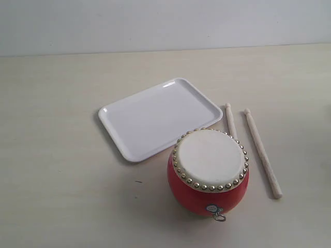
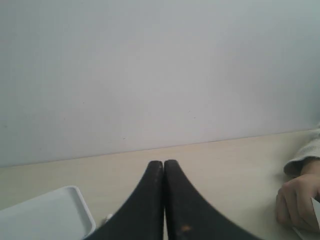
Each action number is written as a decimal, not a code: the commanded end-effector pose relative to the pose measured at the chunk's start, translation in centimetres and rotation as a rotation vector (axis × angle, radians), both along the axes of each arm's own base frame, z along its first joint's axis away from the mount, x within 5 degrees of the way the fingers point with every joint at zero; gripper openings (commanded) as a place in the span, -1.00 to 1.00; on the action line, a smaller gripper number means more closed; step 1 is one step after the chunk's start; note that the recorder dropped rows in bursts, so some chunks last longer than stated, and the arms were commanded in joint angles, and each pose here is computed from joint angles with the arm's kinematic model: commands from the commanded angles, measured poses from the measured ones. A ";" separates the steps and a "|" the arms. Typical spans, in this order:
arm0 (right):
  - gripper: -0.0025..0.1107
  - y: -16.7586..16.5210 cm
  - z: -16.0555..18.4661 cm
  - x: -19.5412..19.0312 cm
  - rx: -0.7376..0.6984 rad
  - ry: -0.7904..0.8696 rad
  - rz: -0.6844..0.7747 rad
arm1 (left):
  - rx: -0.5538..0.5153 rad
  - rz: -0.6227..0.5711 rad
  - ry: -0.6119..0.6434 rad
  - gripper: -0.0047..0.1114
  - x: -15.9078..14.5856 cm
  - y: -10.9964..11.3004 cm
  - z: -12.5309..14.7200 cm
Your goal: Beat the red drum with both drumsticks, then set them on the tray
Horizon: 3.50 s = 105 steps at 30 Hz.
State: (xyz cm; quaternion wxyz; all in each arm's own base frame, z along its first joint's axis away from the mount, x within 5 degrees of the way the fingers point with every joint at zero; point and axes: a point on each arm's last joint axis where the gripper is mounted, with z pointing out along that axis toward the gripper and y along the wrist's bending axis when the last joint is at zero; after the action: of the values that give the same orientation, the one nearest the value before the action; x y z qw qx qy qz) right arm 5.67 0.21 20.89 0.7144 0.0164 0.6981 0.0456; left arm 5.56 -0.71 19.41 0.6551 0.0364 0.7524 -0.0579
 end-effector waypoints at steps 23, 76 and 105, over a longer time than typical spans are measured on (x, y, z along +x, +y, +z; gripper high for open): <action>-0.96 0.0 -0.1 0.0 -0.006 -0.004 -0.004 | 0.060 -0.004 -0.009 -0.92 0.0 0.0 -0.1; -0.96 -0.2 0.9 -0.1 1.043 -0.069 0.063 | -0.972 -0.021 -0.177 -0.92 -0.1 0.1 2.9; -0.86 6.6 5.1 21.6 0.008 1.198 0.255 | -0.541 0.117 0.330 -0.92 3.6 -0.9 1.0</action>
State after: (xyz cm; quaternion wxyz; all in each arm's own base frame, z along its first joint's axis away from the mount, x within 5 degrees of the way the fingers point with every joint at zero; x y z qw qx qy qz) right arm 25.55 5.68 26.46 0.2015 -0.0291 0.9690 0.1402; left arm 9.00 -1.62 20.00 0.5042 -0.1965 0.8106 -0.2237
